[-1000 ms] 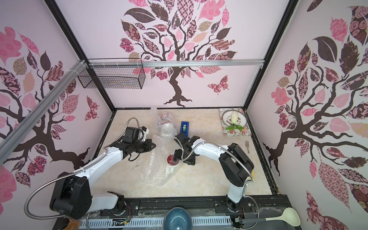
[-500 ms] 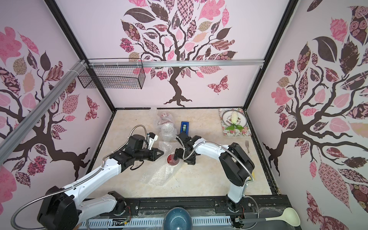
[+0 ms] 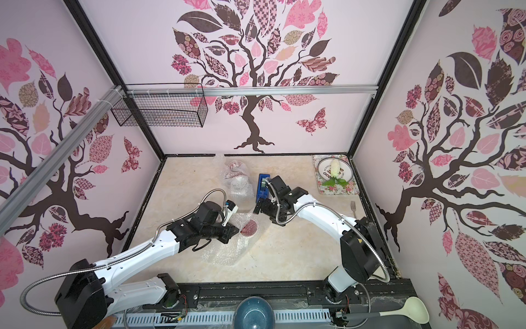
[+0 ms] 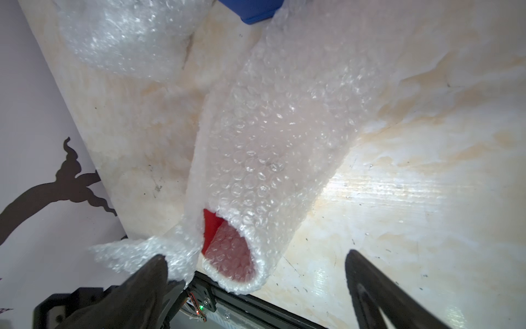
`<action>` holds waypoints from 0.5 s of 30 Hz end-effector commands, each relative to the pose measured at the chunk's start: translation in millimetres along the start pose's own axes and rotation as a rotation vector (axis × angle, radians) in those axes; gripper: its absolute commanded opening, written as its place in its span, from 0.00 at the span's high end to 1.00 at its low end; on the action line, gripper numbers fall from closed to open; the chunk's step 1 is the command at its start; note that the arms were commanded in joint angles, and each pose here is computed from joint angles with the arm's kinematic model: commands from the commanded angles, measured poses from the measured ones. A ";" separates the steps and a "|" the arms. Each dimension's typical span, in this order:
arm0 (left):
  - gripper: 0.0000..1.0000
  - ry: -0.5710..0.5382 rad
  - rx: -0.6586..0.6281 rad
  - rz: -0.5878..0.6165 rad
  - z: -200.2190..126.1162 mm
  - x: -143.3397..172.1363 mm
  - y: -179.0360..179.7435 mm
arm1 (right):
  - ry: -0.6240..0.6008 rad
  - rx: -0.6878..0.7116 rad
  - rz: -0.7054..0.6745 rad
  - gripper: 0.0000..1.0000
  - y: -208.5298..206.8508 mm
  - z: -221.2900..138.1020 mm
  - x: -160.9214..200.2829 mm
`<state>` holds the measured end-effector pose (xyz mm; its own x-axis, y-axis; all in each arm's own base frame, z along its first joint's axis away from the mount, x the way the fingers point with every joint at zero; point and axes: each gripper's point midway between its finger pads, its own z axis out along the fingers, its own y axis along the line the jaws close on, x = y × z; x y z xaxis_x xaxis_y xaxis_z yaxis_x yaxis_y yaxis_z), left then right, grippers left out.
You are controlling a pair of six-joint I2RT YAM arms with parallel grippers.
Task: Wrap mugs in bubble wrap
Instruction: Wrap the mug in bubble wrap.
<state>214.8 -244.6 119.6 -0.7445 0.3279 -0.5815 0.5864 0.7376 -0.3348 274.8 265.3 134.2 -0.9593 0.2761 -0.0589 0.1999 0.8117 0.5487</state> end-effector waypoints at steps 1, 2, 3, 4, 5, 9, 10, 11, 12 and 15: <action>0.98 0.005 0.006 0.078 1.6 -3.1 -10.0 | -0.008 -0.064 0.014 0.00 17.7 -12.9 0.4; 0.97 0.016 0.011 0.096 3.2 0.0 -13.2 | -0.010 -0.074 0.012 0.00 21.8 -13.6 -1.5; 0.97 0.022 0.014 0.107 4.4 1.8 -15.8 | -0.002 -0.089 0.009 0.01 26.3 -13.5 -2.2; 0.96 0.024 0.018 0.119 4.4 2.6 -19.2 | 0.020 -0.104 0.009 0.00 31.1 -11.4 -1.4; 0.96 0.024 0.021 0.128 4.8 3.8 -21.2 | 0.043 -0.107 0.015 0.00 33.8 -7.9 -0.1; 0.95 0.023 0.002 0.136 6.0 5.1 -20.0 | 0.102 -0.061 0.039 0.01 26.8 3.6 5.0; 0.94 0.023 -0.001 0.138 5.9 4.9 -19.4 | 0.114 -0.041 0.040 0.00 21.7 7.3 6.9; 0.94 0.022 0.000 0.139 6.0 4.8 -19.8 | 0.129 -0.033 0.041 0.00 17.9 11.3 10.1; 0.93 0.022 0.001 0.139 6.2 4.8 -19.7 | 0.133 -0.028 0.048 0.01 15.1 13.8 10.9; 0.93 0.024 0.011 0.137 8.0 5.4 -21.2 | 0.129 -0.036 0.051 0.00 14.4 20.8 11.9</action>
<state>197.4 -257.6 110.7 -0.6859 0.4356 -0.5829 0.6694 0.6919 -0.2706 275.2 288.1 133.8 -0.9693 0.2431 0.0358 0.2165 0.7760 0.5924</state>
